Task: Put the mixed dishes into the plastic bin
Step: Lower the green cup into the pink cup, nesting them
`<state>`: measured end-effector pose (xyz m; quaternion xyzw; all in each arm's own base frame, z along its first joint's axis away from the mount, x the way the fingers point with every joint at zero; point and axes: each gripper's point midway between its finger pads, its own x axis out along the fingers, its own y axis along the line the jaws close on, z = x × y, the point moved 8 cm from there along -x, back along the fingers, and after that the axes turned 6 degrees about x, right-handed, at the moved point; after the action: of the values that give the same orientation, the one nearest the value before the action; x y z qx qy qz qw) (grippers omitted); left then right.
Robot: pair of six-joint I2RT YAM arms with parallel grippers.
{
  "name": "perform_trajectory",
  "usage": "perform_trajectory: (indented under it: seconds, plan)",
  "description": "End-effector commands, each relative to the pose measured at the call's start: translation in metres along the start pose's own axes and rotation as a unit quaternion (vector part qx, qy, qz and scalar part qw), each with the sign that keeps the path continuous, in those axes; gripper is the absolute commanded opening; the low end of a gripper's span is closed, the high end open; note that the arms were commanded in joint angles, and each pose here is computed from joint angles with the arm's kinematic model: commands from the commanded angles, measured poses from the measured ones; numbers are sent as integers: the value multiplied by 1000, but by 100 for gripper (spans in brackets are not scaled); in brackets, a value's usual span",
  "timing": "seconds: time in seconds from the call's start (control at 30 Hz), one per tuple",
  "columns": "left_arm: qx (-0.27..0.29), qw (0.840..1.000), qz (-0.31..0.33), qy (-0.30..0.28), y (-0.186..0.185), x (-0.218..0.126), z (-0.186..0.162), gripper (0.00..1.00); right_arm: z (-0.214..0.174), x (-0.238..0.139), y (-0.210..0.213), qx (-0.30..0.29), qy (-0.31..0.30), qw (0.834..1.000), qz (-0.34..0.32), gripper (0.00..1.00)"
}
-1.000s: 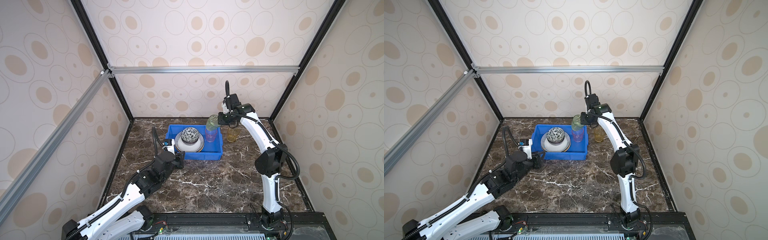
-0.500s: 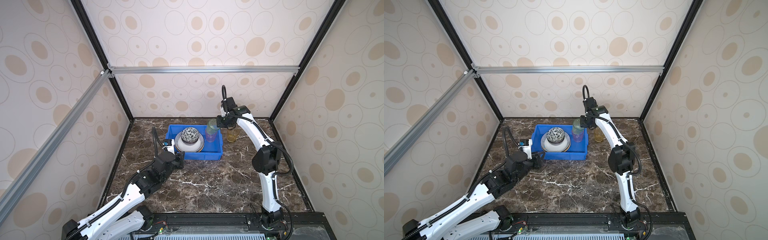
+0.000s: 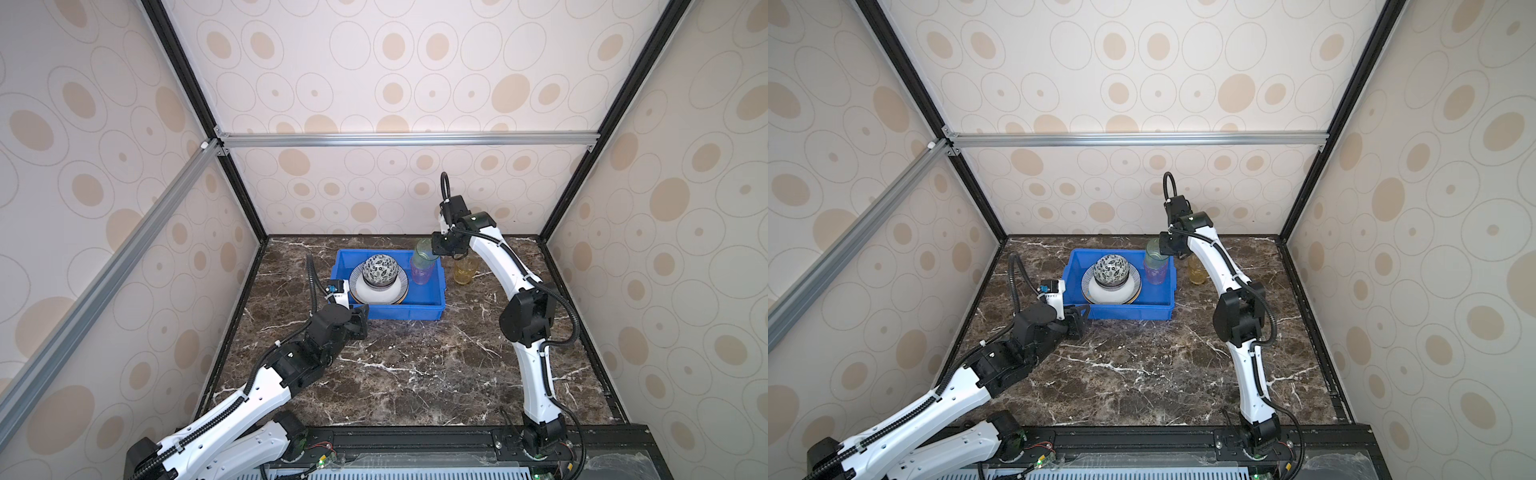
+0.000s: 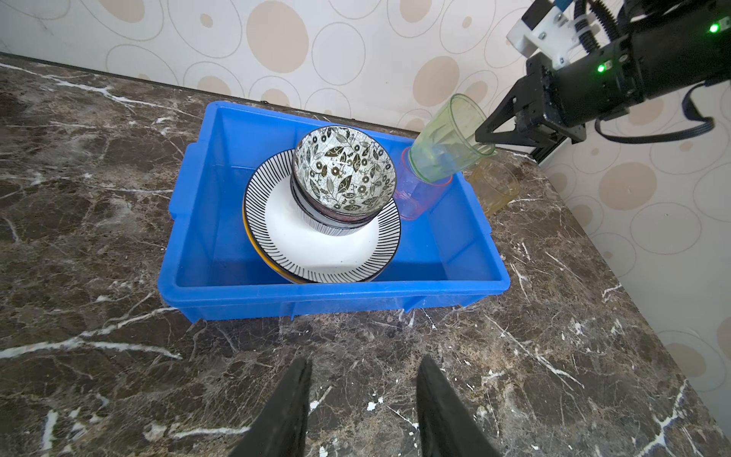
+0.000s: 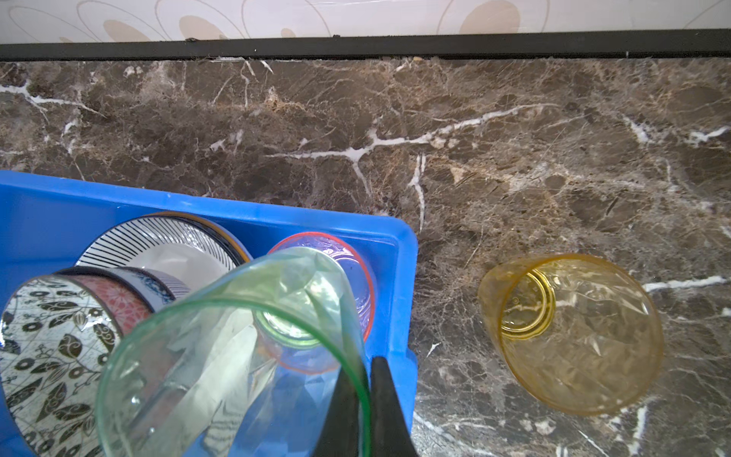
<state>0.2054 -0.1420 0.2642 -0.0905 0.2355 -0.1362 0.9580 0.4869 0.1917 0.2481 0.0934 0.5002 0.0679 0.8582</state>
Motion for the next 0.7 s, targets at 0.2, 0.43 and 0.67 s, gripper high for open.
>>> perform_trajectory:
  seconds: [0.2,0.43,0.67]
  plan:
    - [1,1000,9,2,2,1,-6,45,1,6,3,-13,0,1000,-9,0]
    - [1,1000,9,2,3,1,-8,45,1,12,2,-14,5,1000,-15,0]
    - [3,1000,10,4,3,2,-9,45,1,16,1,-14,5,1000,-20,0]
